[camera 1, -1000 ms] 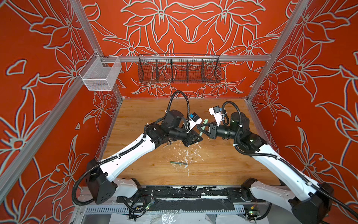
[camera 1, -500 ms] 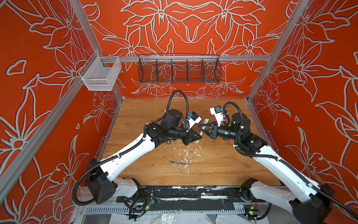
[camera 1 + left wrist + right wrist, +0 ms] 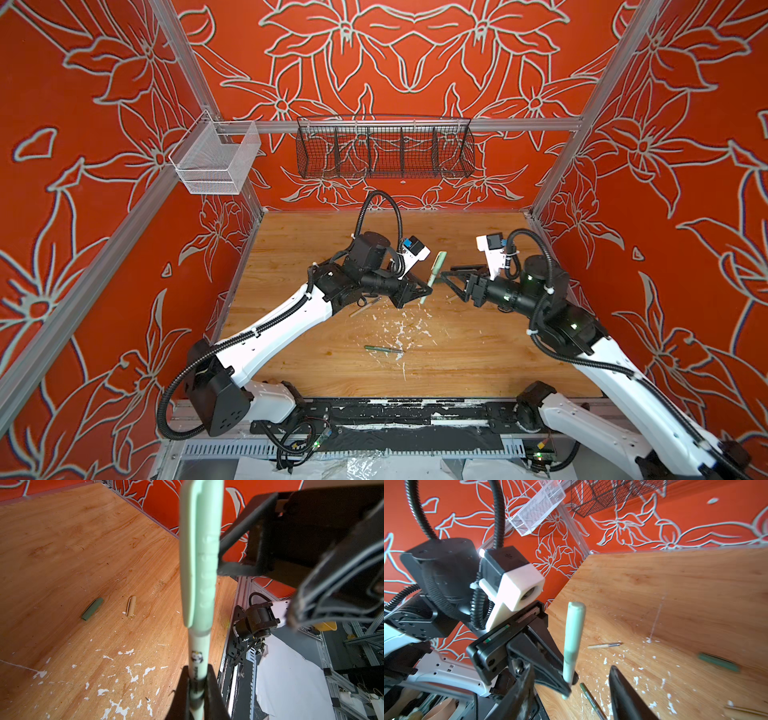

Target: Insert the pens into the pen caps

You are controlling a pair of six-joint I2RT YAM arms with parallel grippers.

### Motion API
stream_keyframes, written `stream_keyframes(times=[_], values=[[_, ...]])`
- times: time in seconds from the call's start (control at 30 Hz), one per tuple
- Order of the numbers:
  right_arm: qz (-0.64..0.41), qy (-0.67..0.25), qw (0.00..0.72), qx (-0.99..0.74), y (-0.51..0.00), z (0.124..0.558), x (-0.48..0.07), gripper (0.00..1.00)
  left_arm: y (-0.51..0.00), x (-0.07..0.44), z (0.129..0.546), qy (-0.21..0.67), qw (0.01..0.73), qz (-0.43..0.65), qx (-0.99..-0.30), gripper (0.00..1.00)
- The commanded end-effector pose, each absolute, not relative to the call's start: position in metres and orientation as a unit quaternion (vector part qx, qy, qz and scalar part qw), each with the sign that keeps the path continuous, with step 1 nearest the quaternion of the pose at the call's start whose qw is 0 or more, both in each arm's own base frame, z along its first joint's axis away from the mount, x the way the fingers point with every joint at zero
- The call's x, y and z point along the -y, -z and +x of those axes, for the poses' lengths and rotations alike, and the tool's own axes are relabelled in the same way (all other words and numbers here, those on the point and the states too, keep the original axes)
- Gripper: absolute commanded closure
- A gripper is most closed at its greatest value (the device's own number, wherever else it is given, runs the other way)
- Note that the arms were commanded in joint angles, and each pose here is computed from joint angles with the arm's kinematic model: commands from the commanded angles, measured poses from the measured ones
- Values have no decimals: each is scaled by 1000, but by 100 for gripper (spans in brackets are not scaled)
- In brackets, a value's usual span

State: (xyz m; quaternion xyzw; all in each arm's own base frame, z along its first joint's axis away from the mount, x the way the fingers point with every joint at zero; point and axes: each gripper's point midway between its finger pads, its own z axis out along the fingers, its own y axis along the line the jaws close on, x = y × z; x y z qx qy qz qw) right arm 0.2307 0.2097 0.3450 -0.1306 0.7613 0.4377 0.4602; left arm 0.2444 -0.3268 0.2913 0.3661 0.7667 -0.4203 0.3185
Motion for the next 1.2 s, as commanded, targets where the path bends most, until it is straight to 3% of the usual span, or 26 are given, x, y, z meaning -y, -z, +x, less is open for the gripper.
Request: stream_keyframes(times=[0.0, 0.5, 0.83, 1.17], values=[[-103, -411, 477, -770, -344, 235, -193, 44, -292, 328, 246, 427, 318, 366, -763, 100], [-137, -502, 458, -721, -374, 248, -222, 46, -290, 325, 241, 431, 320, 369, -759, 100], [-129, -504, 437, -734, -362, 261, -229, 49, -296, 326, 238, 438, 325, 373, -751, 100], [-134, -536, 435, -711, -371, 256, -234, 58, -297, 328, 240, 437, 325, 376, -750, 100]])
